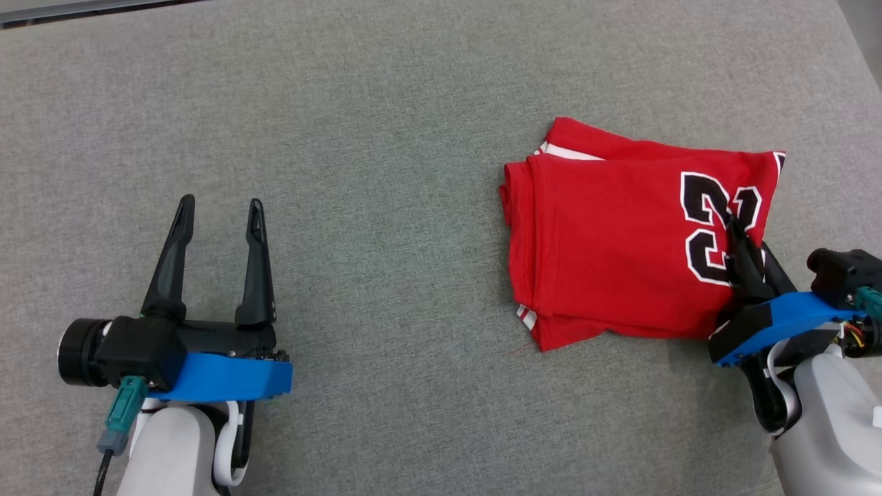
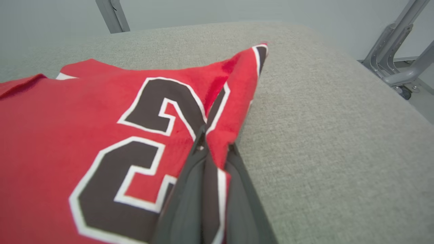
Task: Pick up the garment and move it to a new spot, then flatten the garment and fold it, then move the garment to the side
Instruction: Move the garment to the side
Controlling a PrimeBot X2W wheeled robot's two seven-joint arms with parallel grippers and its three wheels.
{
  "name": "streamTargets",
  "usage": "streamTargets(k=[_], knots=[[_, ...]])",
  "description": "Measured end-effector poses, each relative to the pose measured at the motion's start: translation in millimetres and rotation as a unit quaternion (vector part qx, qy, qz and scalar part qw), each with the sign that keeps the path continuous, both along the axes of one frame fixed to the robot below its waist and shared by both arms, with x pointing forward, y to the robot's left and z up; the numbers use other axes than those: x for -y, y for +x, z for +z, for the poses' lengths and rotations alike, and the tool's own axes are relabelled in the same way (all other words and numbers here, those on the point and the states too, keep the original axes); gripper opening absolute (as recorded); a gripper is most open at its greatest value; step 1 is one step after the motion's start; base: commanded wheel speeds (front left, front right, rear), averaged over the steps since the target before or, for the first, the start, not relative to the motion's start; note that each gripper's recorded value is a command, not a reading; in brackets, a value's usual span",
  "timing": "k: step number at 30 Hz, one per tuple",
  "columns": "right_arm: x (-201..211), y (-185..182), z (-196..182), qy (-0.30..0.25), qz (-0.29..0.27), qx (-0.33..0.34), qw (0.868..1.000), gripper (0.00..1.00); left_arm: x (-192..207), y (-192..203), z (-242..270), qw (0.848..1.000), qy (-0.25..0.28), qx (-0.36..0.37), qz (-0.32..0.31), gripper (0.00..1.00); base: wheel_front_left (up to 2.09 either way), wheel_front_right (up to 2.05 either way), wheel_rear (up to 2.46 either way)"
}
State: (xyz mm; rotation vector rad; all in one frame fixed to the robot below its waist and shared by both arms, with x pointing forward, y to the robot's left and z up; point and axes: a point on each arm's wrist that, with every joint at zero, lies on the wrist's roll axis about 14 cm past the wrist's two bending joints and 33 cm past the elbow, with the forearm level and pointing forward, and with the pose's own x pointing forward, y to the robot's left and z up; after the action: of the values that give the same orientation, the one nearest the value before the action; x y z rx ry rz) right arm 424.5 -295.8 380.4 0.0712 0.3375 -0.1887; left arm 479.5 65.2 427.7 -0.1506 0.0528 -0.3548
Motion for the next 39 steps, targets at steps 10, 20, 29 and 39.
streamTargets(k=[10,20,29,39], knots=[[3,53,37,-0.045,0.041,0.049,0.997,0.00,-6,7,5,1.000,0.003,0.015,0.005,1.00,0.00,0.00,0.00],[68,123,76,-0.157,0.043,0.041,0.986,0.00,-18,27,-7,1.000,0.013,0.022,0.014,1.00,0.00,0.00,0.00],[115,145,65,-0.193,0.014,-0.009,0.981,0.00,-29,34,-23,0.999,0.024,0.014,0.028,1.00,0.00,0.00,0.00],[122,150,64,-0.191,-0.003,-0.010,0.982,1.00,-39,34,-9,0.998,0.033,0.028,0.041,1.00,0.00,0.00,0.00]])
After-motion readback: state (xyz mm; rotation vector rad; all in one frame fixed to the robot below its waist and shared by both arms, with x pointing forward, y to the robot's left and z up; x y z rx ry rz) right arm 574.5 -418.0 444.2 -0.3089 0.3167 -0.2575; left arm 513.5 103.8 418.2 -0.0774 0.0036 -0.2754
